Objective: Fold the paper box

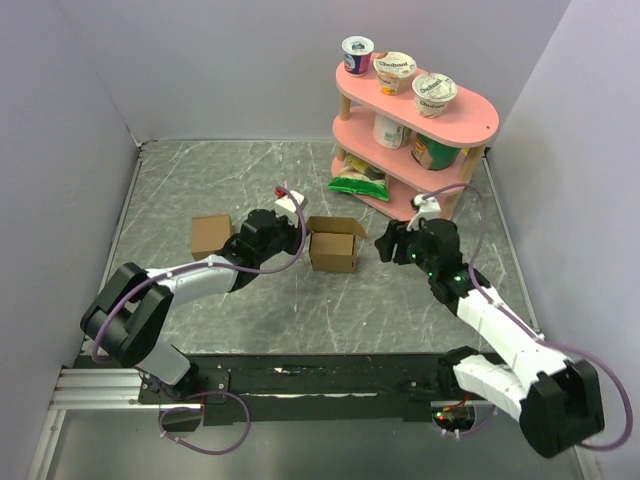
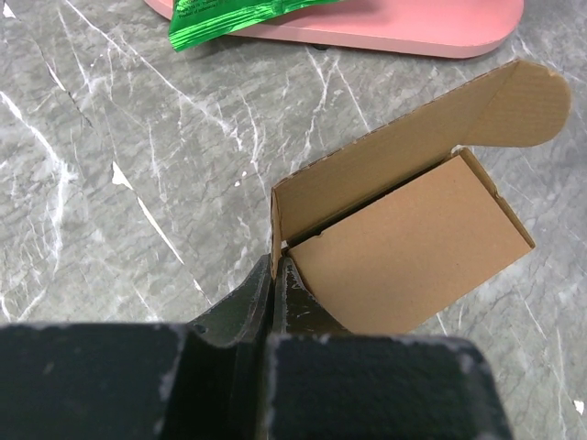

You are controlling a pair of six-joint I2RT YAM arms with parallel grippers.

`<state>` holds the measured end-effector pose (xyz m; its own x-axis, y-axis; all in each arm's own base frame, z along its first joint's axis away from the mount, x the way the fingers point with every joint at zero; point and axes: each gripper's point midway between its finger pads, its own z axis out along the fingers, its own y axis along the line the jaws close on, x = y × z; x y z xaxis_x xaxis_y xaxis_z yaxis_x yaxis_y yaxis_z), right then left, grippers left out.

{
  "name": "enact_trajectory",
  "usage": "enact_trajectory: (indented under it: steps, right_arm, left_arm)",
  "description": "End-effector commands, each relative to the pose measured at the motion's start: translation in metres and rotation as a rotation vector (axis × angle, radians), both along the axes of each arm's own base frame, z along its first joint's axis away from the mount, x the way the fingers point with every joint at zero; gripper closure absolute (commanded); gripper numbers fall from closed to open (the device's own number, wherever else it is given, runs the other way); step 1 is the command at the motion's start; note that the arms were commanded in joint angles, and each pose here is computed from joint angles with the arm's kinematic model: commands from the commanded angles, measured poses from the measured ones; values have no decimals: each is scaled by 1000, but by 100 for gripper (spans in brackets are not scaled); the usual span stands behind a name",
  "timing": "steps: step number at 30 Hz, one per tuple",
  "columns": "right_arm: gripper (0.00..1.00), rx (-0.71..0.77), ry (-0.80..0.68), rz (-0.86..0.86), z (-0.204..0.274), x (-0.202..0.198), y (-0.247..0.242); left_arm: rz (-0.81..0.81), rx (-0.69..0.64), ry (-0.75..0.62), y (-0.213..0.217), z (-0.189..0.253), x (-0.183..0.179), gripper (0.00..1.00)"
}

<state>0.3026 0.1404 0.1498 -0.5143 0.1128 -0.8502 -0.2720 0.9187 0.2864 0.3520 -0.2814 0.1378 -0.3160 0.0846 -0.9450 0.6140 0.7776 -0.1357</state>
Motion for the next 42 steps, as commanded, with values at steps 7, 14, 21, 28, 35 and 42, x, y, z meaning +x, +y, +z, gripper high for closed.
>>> enact_trajectory:
  steps: [7, 14, 21, 28, 35, 42]
  right_arm:
    - [39, -83, -122, 176, 55, 16, 12]
    - [43, -81, -98, 207, 57, 32, 32]
    - [46, -125, -57, 216, 45, 43, 46]
    - [50, -178, -13, 210, 31, 52, 48]
    - [57, -199, -6, 201, 27, 53, 54]
    - [85, -227, 43, 184, 21, 52, 69]
  left_arm:
    - [6, 31, 1, -3, 2, 0, 99]
    - [15, 51, 11, -5, 0, 1, 99]
    - [18, 68, 15, -7, 0, 3, 99]
    - [18, 71, 20, -9, -1, 4, 99]
    - [12, 75, 25, -12, 0, 3, 99]
    - [40, 75, 39, -17, 2, 4, 99]
